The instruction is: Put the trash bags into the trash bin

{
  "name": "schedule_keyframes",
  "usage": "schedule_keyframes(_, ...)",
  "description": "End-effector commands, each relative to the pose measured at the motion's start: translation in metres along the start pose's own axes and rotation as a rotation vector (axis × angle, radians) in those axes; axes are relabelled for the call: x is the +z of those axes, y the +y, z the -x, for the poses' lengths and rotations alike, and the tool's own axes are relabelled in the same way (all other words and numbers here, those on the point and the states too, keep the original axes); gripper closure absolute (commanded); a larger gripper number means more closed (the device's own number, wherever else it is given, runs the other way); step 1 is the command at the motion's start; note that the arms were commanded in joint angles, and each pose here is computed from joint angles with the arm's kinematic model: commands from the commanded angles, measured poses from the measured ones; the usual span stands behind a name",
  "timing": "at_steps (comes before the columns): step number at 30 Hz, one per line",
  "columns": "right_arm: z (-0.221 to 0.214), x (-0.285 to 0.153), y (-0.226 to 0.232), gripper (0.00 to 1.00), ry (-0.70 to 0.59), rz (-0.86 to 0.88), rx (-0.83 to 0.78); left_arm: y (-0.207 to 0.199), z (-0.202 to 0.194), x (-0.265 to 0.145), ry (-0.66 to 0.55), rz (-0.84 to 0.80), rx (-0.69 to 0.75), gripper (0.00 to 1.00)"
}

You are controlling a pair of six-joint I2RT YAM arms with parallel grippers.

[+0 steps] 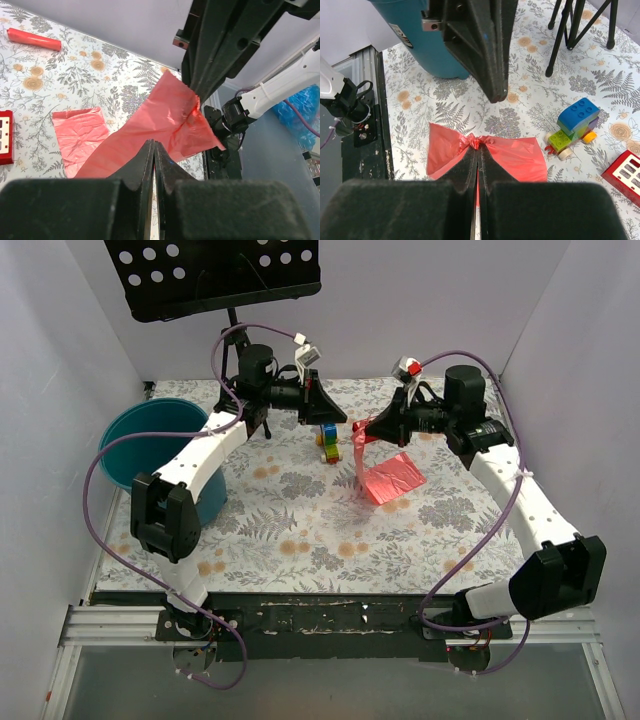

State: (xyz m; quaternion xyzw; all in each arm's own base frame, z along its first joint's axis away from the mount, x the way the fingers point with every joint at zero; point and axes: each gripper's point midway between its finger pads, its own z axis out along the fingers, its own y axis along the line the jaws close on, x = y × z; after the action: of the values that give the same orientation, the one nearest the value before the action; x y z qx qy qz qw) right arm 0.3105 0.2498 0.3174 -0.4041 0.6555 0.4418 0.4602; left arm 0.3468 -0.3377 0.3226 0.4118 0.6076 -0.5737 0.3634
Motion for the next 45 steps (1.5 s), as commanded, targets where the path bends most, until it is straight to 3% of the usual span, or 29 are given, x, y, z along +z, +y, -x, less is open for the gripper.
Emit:
schedule_keyframes(1, 0.004, -0.006, 0.01, 0.99, -0.007, 0.009, -0.035, -0.021, 0.013, -0.006, -0.027, -0.036, 0.036, 1.0)
schedule_keyframes(2, 0.005, -0.006, 0.008, 0.99, -0.006, 0.009, -0.033, -0.024, 0.015, -0.005, -0.038, -0.051, 0.038, 0.95)
schedule_keyframes(4, 0.005, -0.004, 0.005, 0.99, -0.004, 0.009, -0.028, -0.03, 0.015, -0.001, -0.045, -0.075, 0.037, 0.67)
schedule_keyframes(6, 0.006, -0.001, 0.003, 0.99, -0.005, 0.014, -0.031, -0.037, 0.015, 0.003, -0.044, -0.106, 0.041, 0.57)
schedule_keyframes(10, 0.009, 0.004, -0.001, 0.99, -0.006, 0.026, -0.024, -0.041, 0.014, 0.012, -0.047, -0.145, 0.032, 0.57)
schedule_keyframes(18, 0.02, 0.013, 0.001, 0.99, -0.018, 0.059, -0.03, -0.037, 0.006, 0.024, -0.039, -0.153, 0.03, 0.73)
schedule_keyframes(25, 0.02, 0.013, 0.003, 0.99, -0.017, 0.073, -0.031, -0.031, 0.003, 0.026, -0.029, -0.14, 0.028, 0.8)
schedule_keyframes(33, 0.015, 0.006, 0.015, 0.99, 0.002, 0.071, -0.068, -0.046, 0.036, 0.008, -0.076, -0.116, 0.117, 0.79)
schedule_keyframes(35, 0.012, 0.003, 0.021, 0.99, 0.01, 0.099, -0.098, -0.044, 0.034, 0.006, -0.068, -0.087, 0.169, 0.74)
schedule_keyframes(38, 0.015, 0.0, 0.034, 0.99, 0.001, 0.149, -0.1, -0.028, 0.02, 0.007, -0.047, -0.021, 0.18, 0.59)
schedule_keyframes(45, 0.016, 0.001, 0.042, 0.99, -0.006, 0.203, -0.089, -0.042, 0.018, 0.014, -0.002, -0.097, 0.164, 0.58)
